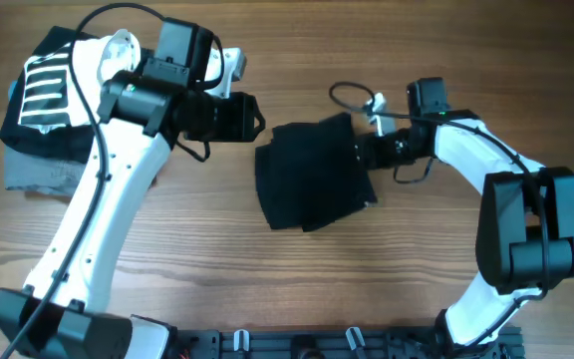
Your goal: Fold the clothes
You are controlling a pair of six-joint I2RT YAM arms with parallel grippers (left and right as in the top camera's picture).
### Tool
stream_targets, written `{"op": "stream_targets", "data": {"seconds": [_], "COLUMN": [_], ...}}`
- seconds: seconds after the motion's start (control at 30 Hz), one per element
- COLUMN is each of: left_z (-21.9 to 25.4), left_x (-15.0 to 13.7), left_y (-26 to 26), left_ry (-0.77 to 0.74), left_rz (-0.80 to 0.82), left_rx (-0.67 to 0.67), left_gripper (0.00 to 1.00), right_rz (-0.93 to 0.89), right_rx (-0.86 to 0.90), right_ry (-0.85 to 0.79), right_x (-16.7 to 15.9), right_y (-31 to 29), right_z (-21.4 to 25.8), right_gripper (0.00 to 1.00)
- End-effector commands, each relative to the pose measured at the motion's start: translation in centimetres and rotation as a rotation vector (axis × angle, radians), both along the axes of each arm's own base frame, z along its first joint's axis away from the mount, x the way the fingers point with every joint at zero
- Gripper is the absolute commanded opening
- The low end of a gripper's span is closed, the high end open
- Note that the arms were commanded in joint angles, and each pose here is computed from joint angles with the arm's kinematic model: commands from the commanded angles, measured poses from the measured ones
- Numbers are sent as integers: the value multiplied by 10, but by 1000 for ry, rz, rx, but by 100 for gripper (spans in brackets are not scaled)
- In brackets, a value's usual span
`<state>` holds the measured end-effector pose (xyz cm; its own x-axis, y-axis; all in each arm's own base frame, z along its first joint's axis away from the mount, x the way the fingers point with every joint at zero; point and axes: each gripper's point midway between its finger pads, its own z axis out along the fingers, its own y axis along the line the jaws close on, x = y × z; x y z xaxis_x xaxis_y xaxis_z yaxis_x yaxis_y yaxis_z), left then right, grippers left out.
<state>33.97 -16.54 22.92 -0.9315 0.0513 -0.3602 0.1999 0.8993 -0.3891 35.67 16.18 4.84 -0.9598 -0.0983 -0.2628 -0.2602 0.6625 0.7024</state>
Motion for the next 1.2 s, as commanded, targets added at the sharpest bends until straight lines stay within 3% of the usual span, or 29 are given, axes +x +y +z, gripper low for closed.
{"op": "stream_targets", "data": {"seconds": [0.0,0.07,0.17,0.23,0.43,0.57,0.63,0.7,0.77,0.83,0.9,1.07,1.17], "left_z": [5,4,2,0,0,-20,-34,-51,-70,-94,-124,-194,-211], "left_x": [0,-3,-8,-12,-8,1,13,42,69,86,96,132,124], "left_y": [11,12,13,12,9,-6,-16,-21,-31,-43,-51,-29,-20], "left_ry": [-23,-11,12,25,10,13,5,-53,-133,-161,-172,-159,-94], "left_rz": [16,16,15,8,2,-28,-44,-44,-130,-206,-292,-216,-212], "left_rx": [36,39,46,51,46,59,62,100,121,114,127,256,267], "left_gripper": [54,54,54,55,53,59,52,38,31,32,41,50,45], "right_rz": [-231,-272,-259,-228,-473,-406,-356,-339,-346,-345,-339,-334,-335], "right_rx": [153,180,183,136,-238,-194,-170,-141,-124,-127,-131,-136,-136], "right_ry": [242,239,60,-67,-155,-247,-244,-200,-144,-112,-94,-62,-60], "right_x": [14,26,52,63,69,48,30,14,5,0,-5,-11,-12], "right_y": [17,23,24,12,-101,-109,-99,-92,-89,-88,-88,-88,-88], "right_z": [14,20,32,40,49,96,110,115,114,110,108,105,105], "right_gripper": [35,47,79,82,87,82,80,72,71,71,72,75,75]}}
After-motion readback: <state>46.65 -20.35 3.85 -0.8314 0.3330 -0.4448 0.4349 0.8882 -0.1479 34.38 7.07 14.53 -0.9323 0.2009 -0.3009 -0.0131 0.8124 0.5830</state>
